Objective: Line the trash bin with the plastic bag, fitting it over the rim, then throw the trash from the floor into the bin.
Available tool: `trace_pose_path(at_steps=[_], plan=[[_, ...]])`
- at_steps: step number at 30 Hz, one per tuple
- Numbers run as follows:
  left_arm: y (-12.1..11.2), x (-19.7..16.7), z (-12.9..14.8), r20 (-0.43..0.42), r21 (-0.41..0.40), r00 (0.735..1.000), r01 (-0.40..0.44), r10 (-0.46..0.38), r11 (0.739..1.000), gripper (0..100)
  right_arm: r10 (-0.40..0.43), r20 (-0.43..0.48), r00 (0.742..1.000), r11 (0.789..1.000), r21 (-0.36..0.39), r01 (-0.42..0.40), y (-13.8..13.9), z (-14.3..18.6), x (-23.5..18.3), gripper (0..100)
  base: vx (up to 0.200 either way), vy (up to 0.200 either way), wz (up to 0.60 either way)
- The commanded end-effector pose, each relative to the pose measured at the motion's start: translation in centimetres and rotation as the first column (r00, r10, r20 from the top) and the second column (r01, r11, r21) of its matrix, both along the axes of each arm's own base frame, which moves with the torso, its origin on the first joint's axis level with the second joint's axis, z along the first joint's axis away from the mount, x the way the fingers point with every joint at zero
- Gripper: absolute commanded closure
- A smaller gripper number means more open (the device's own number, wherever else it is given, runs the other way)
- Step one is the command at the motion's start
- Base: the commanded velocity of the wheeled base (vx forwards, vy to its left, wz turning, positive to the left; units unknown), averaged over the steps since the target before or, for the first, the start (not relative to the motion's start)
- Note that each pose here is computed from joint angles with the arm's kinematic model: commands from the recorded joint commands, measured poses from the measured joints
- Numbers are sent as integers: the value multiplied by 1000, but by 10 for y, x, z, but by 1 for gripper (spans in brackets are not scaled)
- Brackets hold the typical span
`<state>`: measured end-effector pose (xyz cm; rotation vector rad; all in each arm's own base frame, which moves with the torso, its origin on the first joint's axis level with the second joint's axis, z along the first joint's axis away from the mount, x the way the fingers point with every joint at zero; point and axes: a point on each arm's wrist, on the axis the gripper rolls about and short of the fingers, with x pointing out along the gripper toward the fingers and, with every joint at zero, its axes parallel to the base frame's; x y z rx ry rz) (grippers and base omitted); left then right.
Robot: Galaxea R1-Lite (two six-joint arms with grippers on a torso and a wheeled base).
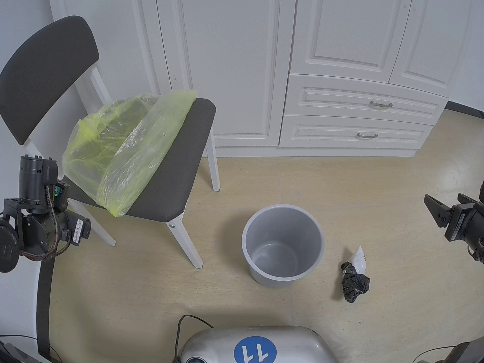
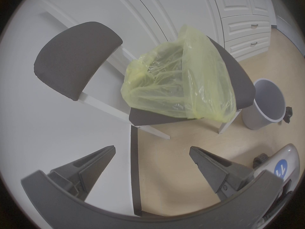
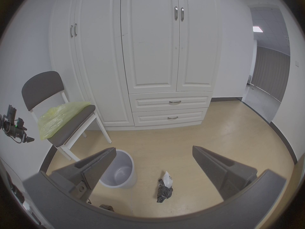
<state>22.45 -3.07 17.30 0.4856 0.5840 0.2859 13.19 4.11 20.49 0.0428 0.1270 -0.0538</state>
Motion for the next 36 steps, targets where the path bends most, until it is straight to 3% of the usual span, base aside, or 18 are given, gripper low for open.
trace_pose_path(at_steps=[1,10,19,30,36], plan=[[-4,-2,10,50,-8,999,20,-19,1000,0,-3,8,1000,1000,3,3,-1,2,0,0,0,0,0],[-19,-6,31,145,27,983,111,-114,993,0,-5,6,1000,1000,3,5,-1,2,1,0,0,0,0],[-41,1,19,103,36,976,187,-190,982,0,-3,3,1000,1000,0,3,0,2,1,0,0,0,0],[-35,15,0,28,46,989,144,-146,988,0,4,-3,1000,1000,-4,-4,1,0,2,0,0,0,0],[-14,16,-9,-13,61,997,70,-70,996,0,6,-16,1000,1000,-25,-6,1,-3,3,0,0,0,0]])
